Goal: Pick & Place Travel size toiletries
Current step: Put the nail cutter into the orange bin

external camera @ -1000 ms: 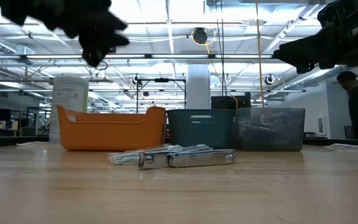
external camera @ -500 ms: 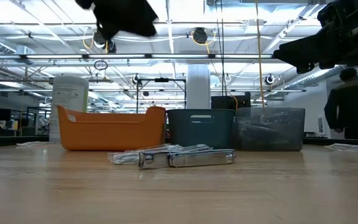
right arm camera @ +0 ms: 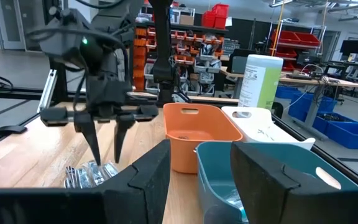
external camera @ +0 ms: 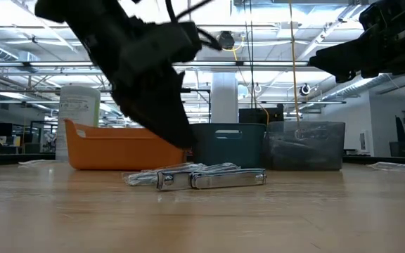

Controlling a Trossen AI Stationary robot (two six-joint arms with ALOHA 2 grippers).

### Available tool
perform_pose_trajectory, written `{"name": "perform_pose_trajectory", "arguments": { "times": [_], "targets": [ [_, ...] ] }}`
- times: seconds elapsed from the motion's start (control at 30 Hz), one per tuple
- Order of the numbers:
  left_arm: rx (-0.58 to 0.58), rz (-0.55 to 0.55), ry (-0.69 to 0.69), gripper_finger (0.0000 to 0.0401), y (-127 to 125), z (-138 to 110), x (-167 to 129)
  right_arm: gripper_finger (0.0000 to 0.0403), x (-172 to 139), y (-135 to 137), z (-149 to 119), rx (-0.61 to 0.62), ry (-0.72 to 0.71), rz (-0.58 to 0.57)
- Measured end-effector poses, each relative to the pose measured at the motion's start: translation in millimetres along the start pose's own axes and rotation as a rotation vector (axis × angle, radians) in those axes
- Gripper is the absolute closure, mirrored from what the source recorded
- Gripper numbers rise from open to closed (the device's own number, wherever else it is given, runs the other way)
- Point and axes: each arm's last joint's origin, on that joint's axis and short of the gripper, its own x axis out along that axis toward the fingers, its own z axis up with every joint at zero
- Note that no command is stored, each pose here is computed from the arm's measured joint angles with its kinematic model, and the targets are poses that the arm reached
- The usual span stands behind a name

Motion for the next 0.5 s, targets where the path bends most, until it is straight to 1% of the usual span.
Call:
{"name": "perform_pose_trajectory", "arguments": {
  "times": [0.13, 0.5],
  "targets": [
    [-0.04, 0.018, 0.02, 0.0281, 5.3, -1.1, 8.4, 0.0248, 0.0, 0.0, 0.1, 0.0, -0.001, 0.0],
    [-0.032, 0.035, 0.043, 0.0281, 9.2, -4.0, 9.3, 0.0248, 0.0, 0.0, 0.1, 0.0, -0.001, 0.0]
  ]
}}
